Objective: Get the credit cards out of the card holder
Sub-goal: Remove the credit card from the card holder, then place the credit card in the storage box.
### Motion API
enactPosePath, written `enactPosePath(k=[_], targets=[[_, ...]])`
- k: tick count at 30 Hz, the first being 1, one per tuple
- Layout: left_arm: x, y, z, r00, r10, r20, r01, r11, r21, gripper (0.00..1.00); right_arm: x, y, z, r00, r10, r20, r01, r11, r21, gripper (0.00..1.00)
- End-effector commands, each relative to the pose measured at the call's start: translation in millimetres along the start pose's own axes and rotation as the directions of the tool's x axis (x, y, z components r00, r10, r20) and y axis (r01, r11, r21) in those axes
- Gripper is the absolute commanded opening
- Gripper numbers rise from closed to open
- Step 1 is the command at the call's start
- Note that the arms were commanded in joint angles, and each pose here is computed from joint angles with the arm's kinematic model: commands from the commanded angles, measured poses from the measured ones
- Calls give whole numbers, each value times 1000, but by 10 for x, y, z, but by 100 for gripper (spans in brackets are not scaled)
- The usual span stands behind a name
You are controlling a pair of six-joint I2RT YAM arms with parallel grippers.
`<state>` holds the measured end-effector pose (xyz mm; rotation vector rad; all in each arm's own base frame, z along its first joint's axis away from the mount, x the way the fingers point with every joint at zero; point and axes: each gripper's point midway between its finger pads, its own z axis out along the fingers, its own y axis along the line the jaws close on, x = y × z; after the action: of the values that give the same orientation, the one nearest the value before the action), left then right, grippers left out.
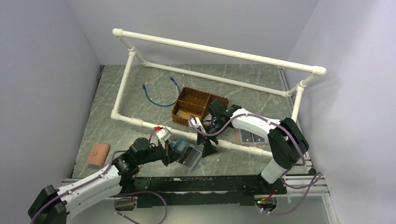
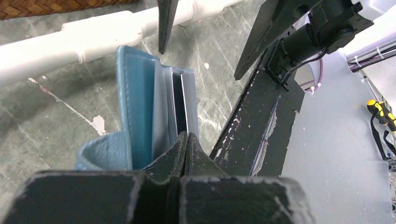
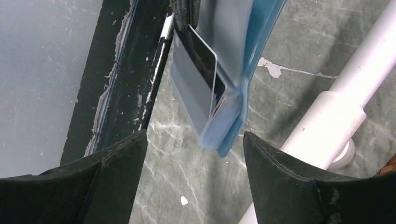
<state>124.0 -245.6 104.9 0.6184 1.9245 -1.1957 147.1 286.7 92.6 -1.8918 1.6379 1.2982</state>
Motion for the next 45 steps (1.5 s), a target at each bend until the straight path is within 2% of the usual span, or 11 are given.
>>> enactPosePath(k=[1,8,15,20,25,35,45], targets=[[-399,-215,19,990,87,114,-94,994,56,0,-27,-141,41,1000,-9,-2,9,999,50,77],[-255,-56,20,998,27,55,-26,999,-26,0,2,-204,32,1000,10,-20,-8,996,84,77],[-183,88,-129,996,-58,67,66,989,-134,0,-61,-196,5,1000,3,-14,-2,996,87,77],[-367,-105,-213,984,-57,168,66,997,-43,0,-266,-130,-77,999,-37,30,34,996,81,76],[-591,-311,-239,971,-9,240,-2,999,44,0,-523,-44,-254,993,-65,98,56,994,96,76],[-781,-466,22,981,25,195,-48,992,117,0,-668,-14,-339,985,-5,170,-8,997,76,75],[-807,-514,38,979,19,202,-49,988,144,0,-652,-50,-310,984,34,174,-46,996,70,67]])
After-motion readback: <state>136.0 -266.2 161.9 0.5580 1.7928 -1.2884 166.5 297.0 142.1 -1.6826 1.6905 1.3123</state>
